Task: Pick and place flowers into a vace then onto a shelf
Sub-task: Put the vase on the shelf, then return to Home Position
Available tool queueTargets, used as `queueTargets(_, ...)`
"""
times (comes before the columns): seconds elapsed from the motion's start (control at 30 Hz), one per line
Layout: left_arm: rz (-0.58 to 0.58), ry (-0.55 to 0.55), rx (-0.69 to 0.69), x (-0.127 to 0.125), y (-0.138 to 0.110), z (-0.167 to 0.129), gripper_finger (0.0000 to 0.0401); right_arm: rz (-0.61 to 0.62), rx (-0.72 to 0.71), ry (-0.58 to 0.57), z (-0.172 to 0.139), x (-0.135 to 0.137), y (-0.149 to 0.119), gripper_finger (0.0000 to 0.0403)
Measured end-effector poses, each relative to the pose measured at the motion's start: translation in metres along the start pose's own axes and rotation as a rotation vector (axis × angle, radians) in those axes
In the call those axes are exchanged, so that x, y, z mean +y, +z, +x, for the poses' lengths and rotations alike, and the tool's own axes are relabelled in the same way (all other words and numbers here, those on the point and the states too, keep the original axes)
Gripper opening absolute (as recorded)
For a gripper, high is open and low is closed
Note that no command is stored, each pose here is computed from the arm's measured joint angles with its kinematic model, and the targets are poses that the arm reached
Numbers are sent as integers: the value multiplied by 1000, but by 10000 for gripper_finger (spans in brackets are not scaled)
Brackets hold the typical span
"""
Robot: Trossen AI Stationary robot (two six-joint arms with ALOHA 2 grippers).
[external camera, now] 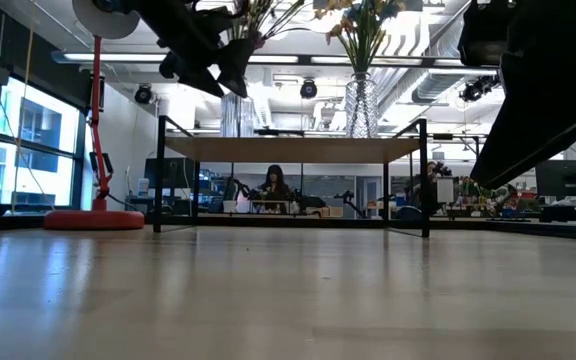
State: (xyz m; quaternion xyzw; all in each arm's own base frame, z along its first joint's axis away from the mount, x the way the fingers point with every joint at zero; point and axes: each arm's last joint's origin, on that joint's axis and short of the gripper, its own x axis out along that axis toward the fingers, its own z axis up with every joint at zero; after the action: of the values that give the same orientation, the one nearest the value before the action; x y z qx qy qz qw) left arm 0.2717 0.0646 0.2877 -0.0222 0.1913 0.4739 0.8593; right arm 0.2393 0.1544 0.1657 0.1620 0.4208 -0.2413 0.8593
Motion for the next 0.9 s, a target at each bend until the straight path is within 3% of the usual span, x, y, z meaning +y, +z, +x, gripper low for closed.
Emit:
queueTargets(0.47,3,89,23,7,-4,-5,310,-3,4,-2,0,0,0,369)
queueTargets(0.77,-66,-6,73,6,-9,-33,310,-8,14,-8,0,-1,-1,369)
queueTargets(0.9,-82,-149,127,-1,-14,-56,310,-11,21,-9,0,-1,-1,369)
